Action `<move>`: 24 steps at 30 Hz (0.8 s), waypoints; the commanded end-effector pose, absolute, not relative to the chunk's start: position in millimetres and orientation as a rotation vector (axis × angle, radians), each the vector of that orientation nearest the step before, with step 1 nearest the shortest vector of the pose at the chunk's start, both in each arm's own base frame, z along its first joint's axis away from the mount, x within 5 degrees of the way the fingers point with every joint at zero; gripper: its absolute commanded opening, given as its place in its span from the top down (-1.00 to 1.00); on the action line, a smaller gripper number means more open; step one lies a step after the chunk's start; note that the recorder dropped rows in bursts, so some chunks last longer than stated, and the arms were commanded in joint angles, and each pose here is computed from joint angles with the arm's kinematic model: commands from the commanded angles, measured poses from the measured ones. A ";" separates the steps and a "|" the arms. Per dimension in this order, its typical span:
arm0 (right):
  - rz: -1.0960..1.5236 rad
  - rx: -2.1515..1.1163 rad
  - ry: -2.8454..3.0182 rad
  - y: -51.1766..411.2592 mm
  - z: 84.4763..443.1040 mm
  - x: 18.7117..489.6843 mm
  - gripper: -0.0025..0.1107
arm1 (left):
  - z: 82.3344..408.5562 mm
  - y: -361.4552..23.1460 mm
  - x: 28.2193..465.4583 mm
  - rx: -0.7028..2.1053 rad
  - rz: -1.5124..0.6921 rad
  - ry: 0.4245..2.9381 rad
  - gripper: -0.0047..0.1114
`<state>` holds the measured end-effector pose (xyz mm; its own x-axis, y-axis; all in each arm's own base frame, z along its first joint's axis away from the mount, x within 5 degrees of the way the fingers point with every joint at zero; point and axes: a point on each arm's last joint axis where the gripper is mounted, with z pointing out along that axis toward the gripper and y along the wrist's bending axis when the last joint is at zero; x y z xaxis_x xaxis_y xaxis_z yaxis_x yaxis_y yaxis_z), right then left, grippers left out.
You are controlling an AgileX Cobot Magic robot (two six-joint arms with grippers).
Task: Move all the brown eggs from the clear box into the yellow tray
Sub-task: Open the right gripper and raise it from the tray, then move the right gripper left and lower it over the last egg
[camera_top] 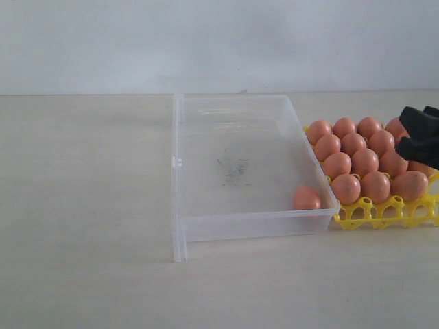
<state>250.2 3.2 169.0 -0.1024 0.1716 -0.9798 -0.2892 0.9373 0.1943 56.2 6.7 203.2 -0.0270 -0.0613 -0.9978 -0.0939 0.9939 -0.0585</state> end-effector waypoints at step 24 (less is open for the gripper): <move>0.073 -1.396 1.678 153.0 227.9 316.5 0.96 | 202.2 6.6 56.1 -0.122 0.023 1.600 0.85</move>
